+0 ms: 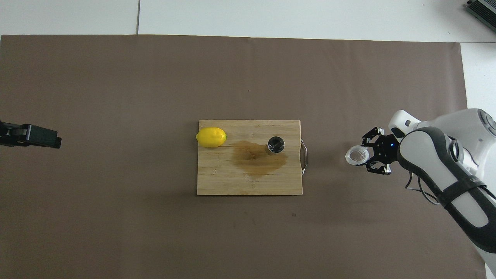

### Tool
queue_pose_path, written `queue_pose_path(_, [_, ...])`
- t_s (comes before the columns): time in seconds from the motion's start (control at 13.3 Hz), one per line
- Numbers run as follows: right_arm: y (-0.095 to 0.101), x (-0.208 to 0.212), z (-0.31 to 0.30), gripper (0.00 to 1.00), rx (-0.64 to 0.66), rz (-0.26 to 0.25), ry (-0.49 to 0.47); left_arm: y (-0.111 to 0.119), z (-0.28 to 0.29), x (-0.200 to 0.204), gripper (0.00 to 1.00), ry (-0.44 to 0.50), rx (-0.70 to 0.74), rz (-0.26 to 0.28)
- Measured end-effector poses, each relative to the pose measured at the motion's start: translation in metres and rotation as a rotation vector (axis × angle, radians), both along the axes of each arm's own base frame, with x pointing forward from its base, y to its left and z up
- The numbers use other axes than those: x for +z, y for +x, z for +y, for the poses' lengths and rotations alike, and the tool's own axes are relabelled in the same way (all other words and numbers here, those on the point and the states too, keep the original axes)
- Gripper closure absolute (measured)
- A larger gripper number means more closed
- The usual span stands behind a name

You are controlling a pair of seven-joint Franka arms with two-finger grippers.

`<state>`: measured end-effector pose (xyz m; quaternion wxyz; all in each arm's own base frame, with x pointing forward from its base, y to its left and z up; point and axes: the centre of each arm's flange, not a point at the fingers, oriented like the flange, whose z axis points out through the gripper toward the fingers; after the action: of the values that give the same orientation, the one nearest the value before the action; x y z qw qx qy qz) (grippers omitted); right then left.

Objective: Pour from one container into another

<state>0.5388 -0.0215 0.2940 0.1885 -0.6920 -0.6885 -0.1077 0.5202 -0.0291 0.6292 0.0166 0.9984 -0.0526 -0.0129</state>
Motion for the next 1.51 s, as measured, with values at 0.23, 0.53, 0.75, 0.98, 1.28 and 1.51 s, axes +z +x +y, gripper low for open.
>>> queue_pose_path(0.23, [-0.006,-0.009,-0.001,0.52,-0.007,0.003,-0.008,0.000,0.000,0.000,0.00,0.000,0.000,0.000])
queue_pose_path(0.53, [-0.009,-0.012,-0.012,0.49,-0.025,0.008,-0.008,0.000,0.000,0.000,0.00,0.000,0.000,0.000])
queue_pose_path(0.75, [-0.009,-0.011,-0.016,0.27,-0.034,0.006,-0.009,0.000,0.000,0.000,0.00,0.000,0.000,0.000])
queue_pose_path(0.98, [-0.009,-0.006,-0.022,0.00,-0.044,-0.003,-0.011,0.000,0.000,0.000,0.00,0.000,0.000,0.000])
queue_pose_path(1.28, [-0.009,0.022,-0.036,0.00,-0.075,-0.046,-0.019,0.000,0.000,0.000,0.00,0.000,0.000,0.000])
queue_pose_path(1.51, [-0.015,0.057,-0.053,0.00,-0.149,-0.036,-0.057,0.000,0.000,0.000,0.00,0.000,0.000,0.000])
